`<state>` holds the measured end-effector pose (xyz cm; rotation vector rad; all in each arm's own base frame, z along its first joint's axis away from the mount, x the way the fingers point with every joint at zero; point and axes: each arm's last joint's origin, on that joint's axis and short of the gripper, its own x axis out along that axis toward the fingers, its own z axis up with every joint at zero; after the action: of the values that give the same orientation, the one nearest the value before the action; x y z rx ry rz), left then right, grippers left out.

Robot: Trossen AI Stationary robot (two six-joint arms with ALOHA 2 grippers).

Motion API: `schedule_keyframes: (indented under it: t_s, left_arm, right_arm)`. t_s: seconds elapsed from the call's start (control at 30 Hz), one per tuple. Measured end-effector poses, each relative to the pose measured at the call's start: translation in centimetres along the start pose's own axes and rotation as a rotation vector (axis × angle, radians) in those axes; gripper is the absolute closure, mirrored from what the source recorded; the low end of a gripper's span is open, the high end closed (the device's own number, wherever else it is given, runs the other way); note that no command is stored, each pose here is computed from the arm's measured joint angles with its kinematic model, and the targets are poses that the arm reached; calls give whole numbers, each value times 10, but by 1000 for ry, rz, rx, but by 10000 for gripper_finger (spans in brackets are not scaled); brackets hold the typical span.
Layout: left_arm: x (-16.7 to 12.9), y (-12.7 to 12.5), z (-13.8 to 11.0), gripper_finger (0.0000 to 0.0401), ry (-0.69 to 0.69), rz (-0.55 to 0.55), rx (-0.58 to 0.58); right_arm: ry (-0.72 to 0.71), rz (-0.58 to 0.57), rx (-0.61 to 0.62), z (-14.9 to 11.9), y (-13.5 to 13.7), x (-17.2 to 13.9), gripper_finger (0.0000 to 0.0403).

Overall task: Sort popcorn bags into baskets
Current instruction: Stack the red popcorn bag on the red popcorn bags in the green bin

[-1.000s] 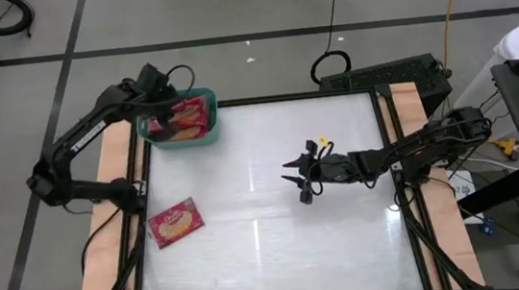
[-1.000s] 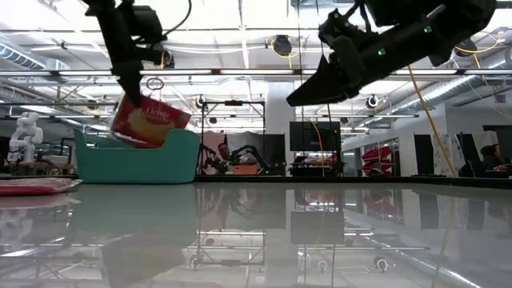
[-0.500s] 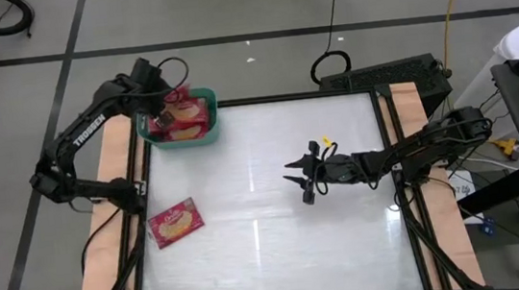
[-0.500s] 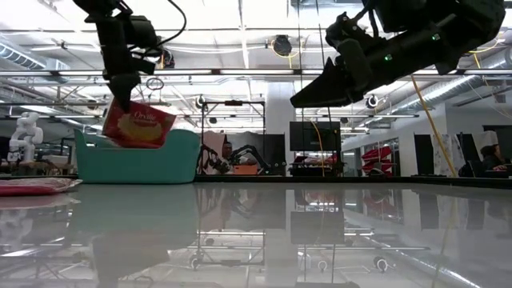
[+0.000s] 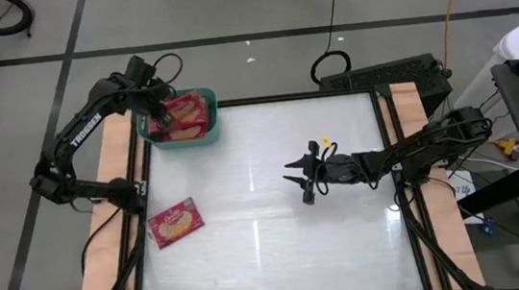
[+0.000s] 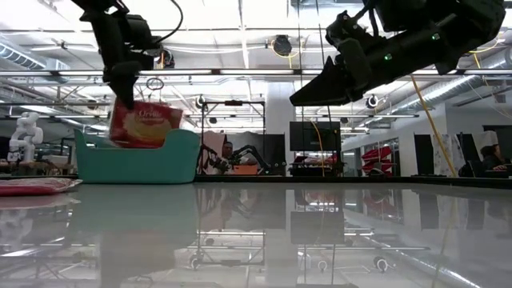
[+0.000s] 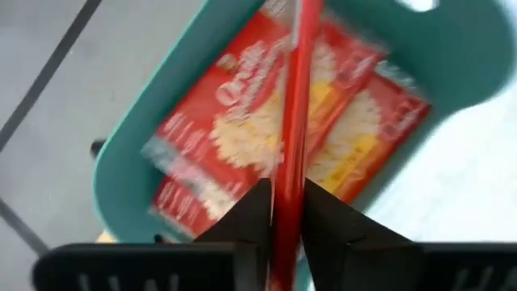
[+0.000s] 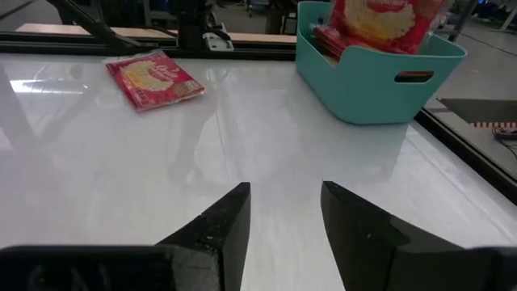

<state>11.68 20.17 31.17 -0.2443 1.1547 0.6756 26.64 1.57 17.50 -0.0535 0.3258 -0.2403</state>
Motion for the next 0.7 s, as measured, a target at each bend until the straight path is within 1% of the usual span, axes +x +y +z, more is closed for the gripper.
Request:
schedule_keyframes:
  t_s: [0.17,0.23,0.33,0.47,0.53,0.57,0.7]
  left_arm:
    - [7,22,-7,310,50,67,-125]
    - [11,28,-7,301,49,71,-155]
    - [14,31,-4,292,38,103,-169]
    - [19,30,4,287,27,188,-197]
    - [18,25,7,287,14,174,-203]
    - [18,20,9,287,2,146,-196]
    - [23,-10,15,286,-4,-32,-123]
  right_arm:
    - [-16,6,2,2,0,0,259]
    - [-17,27,2,2,1,0,259]
    - [-20,50,3,2,1,0,259]
    - [-20,51,3,2,1,0,259]
    - [-19,51,3,2,1,0,259]
    - [-19,51,3,2,1,0,259]
    - [-19,51,3,2,1,0,259]
